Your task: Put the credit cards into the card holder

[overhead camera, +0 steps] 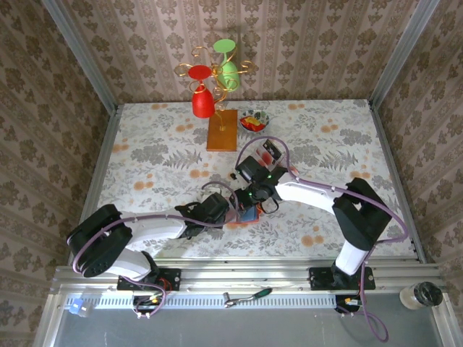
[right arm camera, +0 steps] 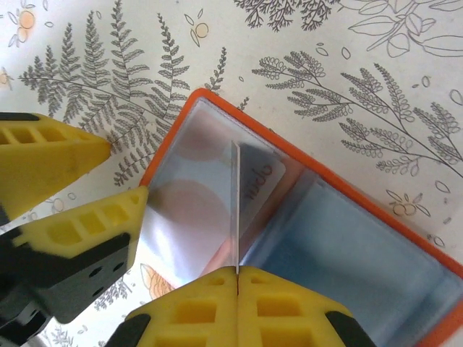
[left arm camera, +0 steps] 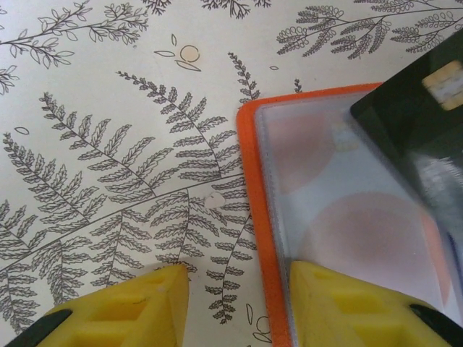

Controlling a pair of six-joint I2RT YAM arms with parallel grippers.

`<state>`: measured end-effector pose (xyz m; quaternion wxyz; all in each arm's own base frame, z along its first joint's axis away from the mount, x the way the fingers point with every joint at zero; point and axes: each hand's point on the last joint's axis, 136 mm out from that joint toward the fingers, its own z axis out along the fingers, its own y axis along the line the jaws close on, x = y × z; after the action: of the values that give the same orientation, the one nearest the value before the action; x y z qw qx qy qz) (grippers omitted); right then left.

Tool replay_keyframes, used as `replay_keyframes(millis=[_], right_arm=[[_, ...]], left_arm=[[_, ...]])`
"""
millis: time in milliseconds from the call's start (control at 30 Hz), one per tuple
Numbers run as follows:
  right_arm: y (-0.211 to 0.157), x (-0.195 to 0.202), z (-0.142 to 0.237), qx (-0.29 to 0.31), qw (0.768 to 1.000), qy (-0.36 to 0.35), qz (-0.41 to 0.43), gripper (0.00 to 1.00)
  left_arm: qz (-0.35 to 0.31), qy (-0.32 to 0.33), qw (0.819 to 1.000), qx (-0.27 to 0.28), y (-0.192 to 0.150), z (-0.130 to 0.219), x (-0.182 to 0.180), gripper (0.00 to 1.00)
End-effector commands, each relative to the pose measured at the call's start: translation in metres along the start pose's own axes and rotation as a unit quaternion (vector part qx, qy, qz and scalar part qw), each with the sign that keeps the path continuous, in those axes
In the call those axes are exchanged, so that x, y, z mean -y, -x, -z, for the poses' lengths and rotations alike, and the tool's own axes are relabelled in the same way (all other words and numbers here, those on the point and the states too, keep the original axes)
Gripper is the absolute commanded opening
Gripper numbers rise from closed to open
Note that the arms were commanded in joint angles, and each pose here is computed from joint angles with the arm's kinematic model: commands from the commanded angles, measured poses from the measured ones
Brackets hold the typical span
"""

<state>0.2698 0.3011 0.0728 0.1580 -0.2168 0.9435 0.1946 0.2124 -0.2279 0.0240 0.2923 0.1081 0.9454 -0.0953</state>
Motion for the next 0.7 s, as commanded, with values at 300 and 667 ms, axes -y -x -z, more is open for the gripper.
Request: replay_keyframes(millis=[300, 667], right_arm=[[-0.028, 0.023, 0.008, 0.029, 0.997, -0.028, -0.068, 0.0], [-0.037, 0.041, 0.008, 0.028, 0.994, -0.034, -0.1, 0.0]], left_arm=[[-0.012, 0.011, 1.0, -0.005, -0.007, -0.002, 0.0, 0.42], [-0.017, 0.01, 1.0, -0.008, -0.009, -0.003, 0.007, 0.42]])
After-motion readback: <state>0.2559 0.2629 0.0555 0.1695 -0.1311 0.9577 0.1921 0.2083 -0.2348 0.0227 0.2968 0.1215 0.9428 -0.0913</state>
